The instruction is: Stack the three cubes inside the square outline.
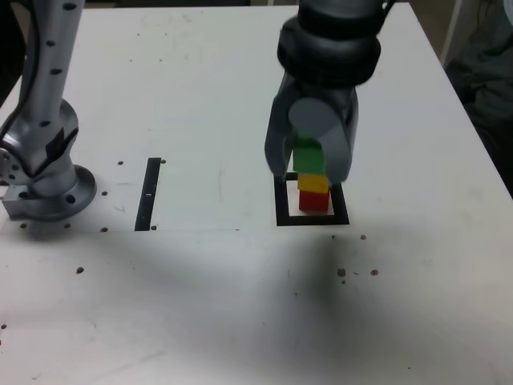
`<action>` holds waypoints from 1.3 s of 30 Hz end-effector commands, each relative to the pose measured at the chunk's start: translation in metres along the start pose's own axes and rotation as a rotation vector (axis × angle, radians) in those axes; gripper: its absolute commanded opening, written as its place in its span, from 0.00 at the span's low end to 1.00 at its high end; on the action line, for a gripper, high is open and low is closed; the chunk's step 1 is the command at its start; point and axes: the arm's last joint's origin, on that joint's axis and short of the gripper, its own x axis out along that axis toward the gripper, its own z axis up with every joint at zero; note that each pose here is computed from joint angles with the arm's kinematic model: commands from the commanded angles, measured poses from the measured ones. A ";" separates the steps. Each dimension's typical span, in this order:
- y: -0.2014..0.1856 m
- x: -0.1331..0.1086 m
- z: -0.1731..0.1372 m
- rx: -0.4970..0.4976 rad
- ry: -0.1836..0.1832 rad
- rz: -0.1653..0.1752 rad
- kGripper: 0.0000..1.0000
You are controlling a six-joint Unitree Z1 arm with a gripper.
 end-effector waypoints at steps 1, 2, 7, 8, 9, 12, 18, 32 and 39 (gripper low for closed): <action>0.011 -0.001 -0.005 -0.004 0.015 -0.011 0.21; 0.016 0.000 -0.005 -0.006 0.018 -0.016 0.21; 0.031 0.003 -0.005 -0.008 0.027 -0.035 0.21; 0.033 0.003 -0.005 -0.007 0.027 -0.038 0.21; 0.035 0.003 -0.005 -0.007 0.028 -0.042 0.21; 0.037 0.005 -0.003 -0.004 0.030 -0.051 0.21; 0.041 0.010 0.001 -0.002 0.042 -0.068 0.21; 0.049 0.023 0.013 -0.007 0.057 -0.077 0.22; 0.050 0.025 0.014 -0.011 0.060 -0.078 0.87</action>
